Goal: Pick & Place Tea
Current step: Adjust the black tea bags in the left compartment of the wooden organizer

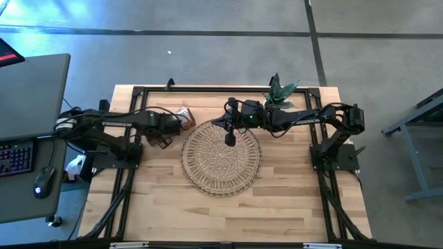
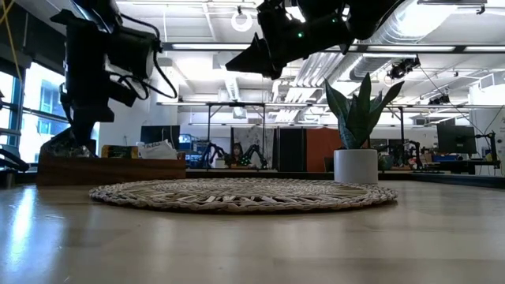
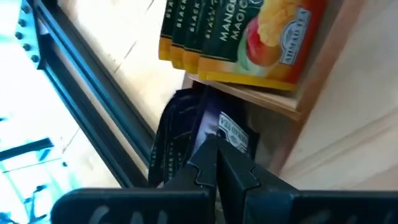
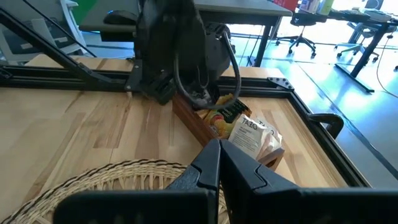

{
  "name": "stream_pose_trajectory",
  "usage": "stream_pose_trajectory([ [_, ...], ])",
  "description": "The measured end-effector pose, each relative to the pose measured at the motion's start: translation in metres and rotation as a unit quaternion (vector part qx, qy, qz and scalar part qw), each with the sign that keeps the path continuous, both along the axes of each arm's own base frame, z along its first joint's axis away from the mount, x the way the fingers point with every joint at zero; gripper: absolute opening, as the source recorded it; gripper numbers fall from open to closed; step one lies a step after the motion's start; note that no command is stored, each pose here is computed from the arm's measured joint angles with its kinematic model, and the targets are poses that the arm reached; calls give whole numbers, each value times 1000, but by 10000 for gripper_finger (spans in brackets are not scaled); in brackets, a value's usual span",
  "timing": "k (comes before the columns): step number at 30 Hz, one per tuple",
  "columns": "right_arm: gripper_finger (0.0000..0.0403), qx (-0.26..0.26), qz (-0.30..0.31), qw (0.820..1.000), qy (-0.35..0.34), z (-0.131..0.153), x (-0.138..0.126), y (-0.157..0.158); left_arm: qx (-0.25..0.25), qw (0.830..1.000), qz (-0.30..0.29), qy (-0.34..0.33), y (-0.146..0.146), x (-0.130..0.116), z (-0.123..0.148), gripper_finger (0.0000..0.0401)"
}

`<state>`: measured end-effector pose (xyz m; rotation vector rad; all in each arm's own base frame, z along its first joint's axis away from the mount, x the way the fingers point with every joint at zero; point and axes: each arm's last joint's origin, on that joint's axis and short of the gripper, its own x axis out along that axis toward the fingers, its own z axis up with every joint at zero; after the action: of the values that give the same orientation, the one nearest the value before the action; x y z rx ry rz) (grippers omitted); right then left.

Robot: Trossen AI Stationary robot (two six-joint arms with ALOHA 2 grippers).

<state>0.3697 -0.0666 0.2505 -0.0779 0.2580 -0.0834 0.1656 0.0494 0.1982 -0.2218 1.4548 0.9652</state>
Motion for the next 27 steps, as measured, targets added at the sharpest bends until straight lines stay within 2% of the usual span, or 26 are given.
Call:
stream_pose_trajectory([
  [4, 6, 0, 0, 1000, 1, 0, 0, 0, -8, 1000, -1, 28, 1, 7, -10, 0],
  [9, 7, 3, 12, 1000, 0, 0, 0, 1, -46, 997, -16, 58, 1, 13, -23, 0],
  [13, 7, 6, 22, 1000, -1, 0, 0, 1, -51, 995, -21, 83, 2, 17, -31, 0],
  [19, 7, 5, 21, 1000, -1, 0, 0, 1, -39, 996, -23, 76, 2, 23, -27, 0],
  [23, 7, 5, 21, 1000, -1, 0, 0, 1, -11, 998, -28, 59, 4, 25, -13, 0],
  [27, 7, 5, 21, 1000, -1, 0, 0, 1, 11, 997, -17, 71, 5, 23, -14, 0],
])
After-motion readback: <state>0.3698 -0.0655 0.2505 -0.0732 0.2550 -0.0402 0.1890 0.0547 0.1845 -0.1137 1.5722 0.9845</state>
